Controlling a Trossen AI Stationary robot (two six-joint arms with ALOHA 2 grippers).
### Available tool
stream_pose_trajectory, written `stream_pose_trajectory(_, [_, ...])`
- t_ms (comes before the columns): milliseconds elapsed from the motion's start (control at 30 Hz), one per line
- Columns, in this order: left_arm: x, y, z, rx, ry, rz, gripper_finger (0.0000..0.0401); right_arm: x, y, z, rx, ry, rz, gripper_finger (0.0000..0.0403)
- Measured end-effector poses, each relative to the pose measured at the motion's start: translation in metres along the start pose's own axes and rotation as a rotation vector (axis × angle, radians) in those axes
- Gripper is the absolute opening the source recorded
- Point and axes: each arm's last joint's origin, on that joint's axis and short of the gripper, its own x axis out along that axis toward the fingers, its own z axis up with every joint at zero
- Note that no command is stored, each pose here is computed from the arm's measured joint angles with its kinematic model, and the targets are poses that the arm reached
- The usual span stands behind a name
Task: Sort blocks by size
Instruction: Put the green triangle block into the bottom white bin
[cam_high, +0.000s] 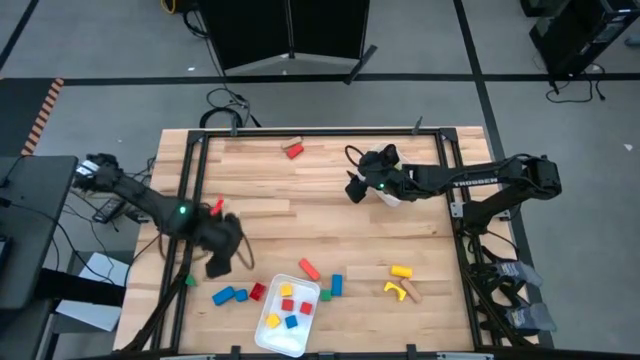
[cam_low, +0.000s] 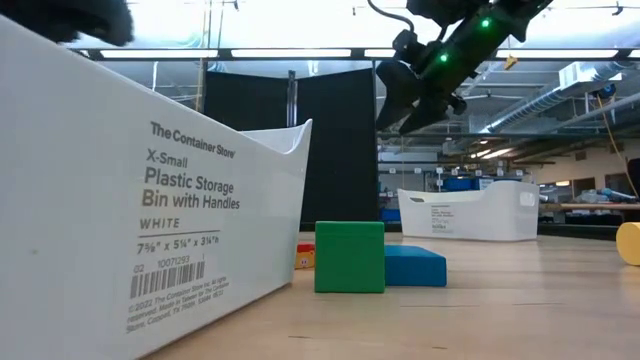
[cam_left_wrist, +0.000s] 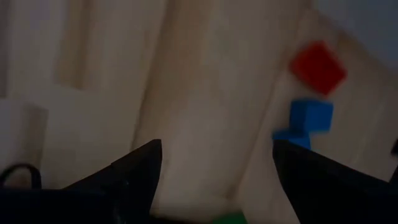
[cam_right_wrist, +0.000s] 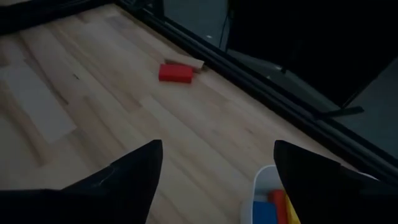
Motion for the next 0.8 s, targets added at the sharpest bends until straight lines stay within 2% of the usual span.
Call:
stream_pose_trajectory(200, [0.016, -0.03, -0.024, 0.077, 0.204, -0.001, 0.0312, -0.004, 0.007, -0.002, -0.012, -0.001, 0.026, 0.0312])
stream_pose_trajectory(367, [0.035, -0.053, -0.038, 0.095, 0.364, 0.021, 0.0312, -0.009, 0.013, -0.005, 0.004, -0.005, 0.048, 0.0311])
stream_pose_trajectory(800, [0.08, -0.085, -0.063, 0.204, 0.487, 0.158, 0.0312, -0.025, 0.035, -0.004, 0.028, -0.086, 0.151, 0.0304])
